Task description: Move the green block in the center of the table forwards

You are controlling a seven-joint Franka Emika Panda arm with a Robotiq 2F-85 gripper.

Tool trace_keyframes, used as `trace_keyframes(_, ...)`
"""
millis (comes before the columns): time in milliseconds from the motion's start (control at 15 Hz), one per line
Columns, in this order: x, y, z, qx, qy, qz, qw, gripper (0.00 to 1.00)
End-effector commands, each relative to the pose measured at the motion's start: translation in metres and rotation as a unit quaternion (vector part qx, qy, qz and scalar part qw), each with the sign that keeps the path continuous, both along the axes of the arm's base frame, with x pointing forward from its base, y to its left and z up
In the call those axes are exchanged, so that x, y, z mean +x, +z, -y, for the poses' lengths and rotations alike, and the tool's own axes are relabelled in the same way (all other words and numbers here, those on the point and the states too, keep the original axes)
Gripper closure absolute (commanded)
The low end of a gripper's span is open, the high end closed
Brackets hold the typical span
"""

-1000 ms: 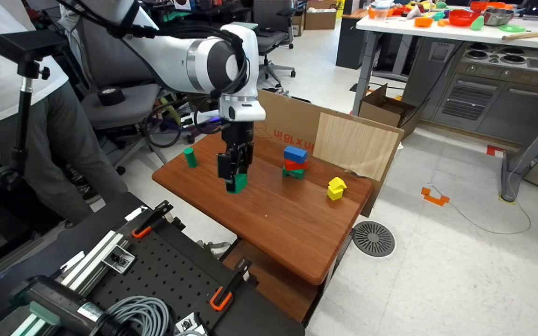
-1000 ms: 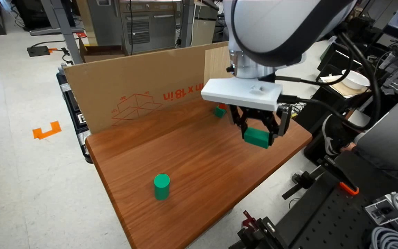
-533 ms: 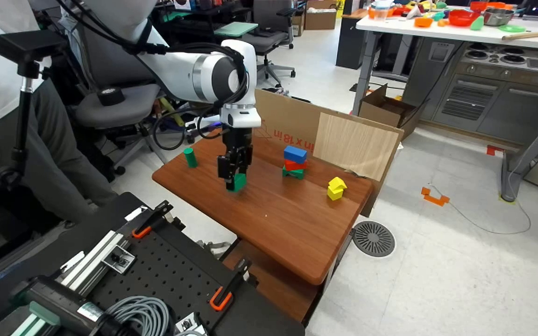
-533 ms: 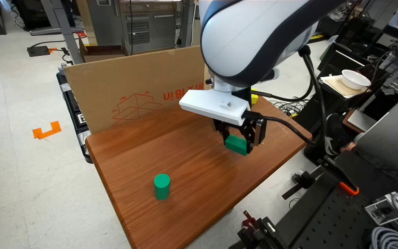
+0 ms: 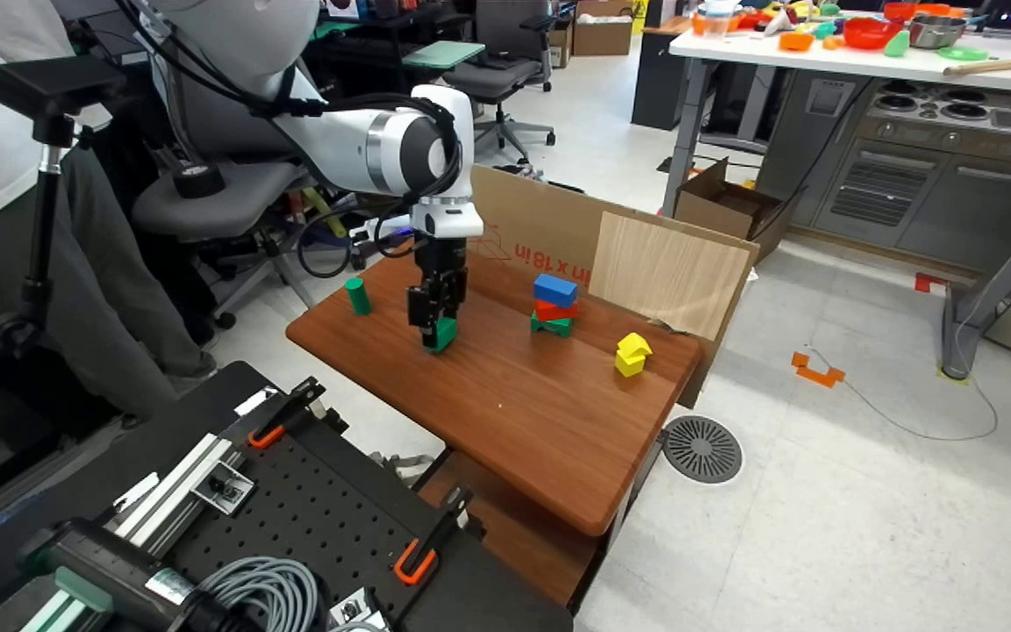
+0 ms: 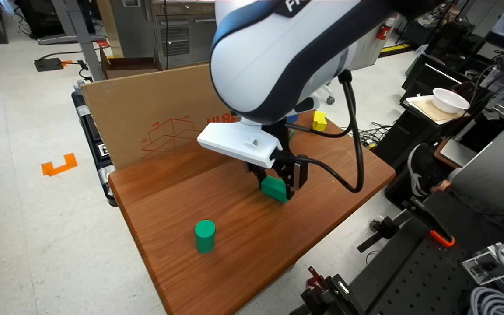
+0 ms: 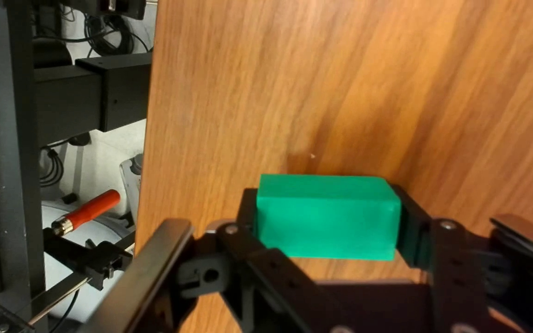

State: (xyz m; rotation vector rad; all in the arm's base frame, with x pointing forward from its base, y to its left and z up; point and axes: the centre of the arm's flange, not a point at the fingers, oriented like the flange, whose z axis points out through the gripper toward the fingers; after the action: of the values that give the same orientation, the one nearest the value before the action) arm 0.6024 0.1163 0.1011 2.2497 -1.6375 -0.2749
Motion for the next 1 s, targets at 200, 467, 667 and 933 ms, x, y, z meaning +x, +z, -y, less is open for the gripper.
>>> trace_keyframes(200,0.020,-0.013,-0.018,0.009,-0.001,-0.013,0.9999,0.00)
trace_keyframes(467,0.012,0.037,-0.024,0.027,0.030,0.015,0.9991,0.00)
trace_keyframes(667,0.006,0.101,-0.022,0.038,0.053,0.064,0.9958,0.00)
trace_keyframes(933,-0.005,0.171,-0.013,0.041,0.064,0.110,0.9910,0.00)
